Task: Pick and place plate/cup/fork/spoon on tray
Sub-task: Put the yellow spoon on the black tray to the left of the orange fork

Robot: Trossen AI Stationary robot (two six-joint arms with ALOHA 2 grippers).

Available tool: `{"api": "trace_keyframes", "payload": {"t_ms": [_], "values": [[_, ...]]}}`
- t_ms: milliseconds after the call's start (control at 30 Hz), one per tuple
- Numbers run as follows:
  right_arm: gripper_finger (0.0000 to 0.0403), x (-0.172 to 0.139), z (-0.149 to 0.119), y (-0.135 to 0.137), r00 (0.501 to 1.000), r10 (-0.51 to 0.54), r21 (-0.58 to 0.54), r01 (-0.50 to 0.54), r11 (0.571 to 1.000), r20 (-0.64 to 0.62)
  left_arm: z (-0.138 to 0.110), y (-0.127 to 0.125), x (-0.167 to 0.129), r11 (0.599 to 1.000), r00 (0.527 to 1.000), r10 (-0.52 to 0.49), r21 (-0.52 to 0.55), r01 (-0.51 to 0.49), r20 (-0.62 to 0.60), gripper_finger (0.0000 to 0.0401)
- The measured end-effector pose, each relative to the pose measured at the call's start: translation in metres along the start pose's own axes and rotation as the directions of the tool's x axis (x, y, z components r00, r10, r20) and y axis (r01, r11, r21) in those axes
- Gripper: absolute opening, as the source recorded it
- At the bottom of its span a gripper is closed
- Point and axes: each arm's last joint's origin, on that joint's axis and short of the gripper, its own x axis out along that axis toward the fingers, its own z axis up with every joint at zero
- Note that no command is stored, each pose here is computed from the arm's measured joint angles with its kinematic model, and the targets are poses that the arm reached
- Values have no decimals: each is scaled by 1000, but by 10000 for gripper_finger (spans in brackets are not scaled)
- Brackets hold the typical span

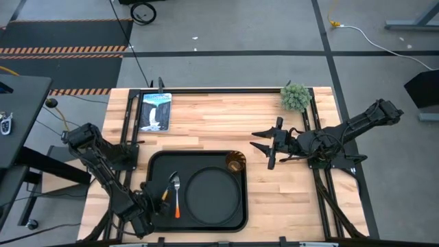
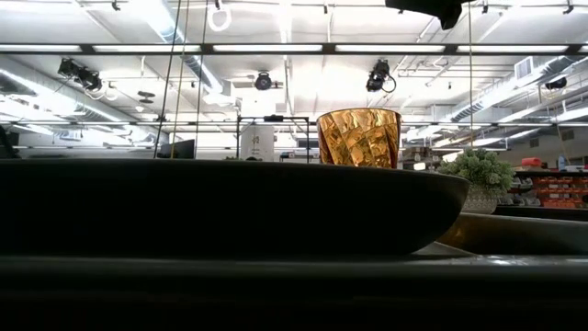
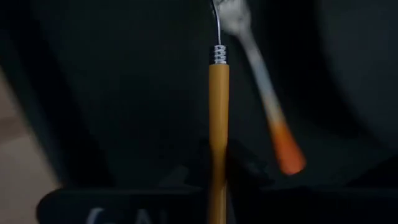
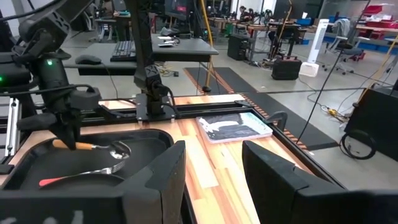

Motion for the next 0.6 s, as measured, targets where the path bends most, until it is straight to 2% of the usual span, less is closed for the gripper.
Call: {"api": "trace_keyframes", "payload": {"t_ms": [267,600], "values": [[165,-2,0,3,1000,21,-2,-21,1000,1,-2,8,0,994,991,105,15,-104,-77,47],[165,-3,0,5,999,32,-3,-32,999,1,-1,1,7,994,989,106,-12,-108,-107,50]]}}
